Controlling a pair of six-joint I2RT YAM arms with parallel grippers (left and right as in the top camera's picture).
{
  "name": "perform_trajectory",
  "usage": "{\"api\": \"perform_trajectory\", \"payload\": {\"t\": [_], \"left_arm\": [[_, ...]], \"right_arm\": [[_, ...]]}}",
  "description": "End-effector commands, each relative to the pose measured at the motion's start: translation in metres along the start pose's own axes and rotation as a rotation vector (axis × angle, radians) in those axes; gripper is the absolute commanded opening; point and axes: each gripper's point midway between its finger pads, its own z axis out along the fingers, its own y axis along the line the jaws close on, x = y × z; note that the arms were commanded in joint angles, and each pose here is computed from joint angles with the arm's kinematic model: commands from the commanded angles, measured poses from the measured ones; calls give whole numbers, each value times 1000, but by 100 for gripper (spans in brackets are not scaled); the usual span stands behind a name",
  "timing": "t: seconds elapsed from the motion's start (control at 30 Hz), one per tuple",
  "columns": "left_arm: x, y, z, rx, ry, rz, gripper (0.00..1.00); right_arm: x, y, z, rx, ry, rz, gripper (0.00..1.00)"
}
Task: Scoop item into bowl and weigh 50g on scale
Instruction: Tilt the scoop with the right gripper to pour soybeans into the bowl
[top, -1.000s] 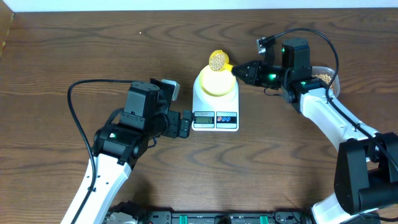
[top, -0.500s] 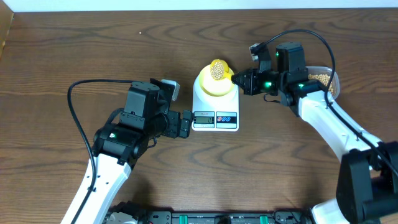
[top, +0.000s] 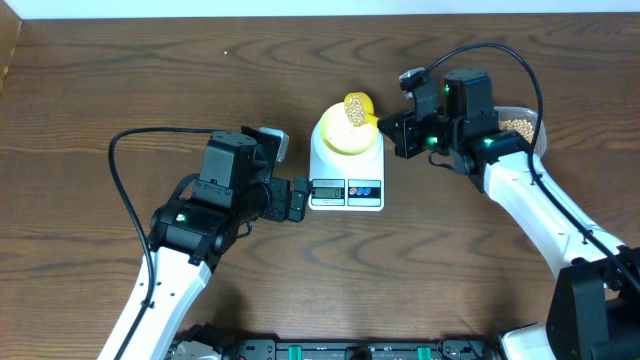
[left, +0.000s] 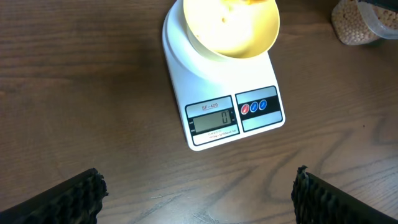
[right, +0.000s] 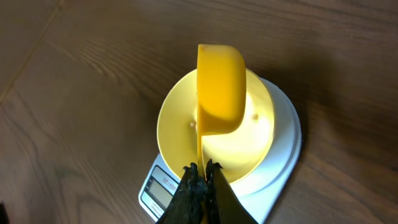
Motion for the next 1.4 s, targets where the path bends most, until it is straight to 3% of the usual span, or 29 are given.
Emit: {"api": "perform_trajectory", "payload": {"t": [0.0, 0.97, 1.37], "left_arm": [[0, 1, 0, -6, -2, 18, 98], [0, 1, 0, -6, -2, 18, 98], [0, 1, 0, -6, -2, 18, 98]], "right_arm": [[-9, 9, -5, -6, -21, -62, 1], [-6, 13, -2, -12, -14, -349, 1], [-3, 26, 3, -36, -4, -371, 1]]}}
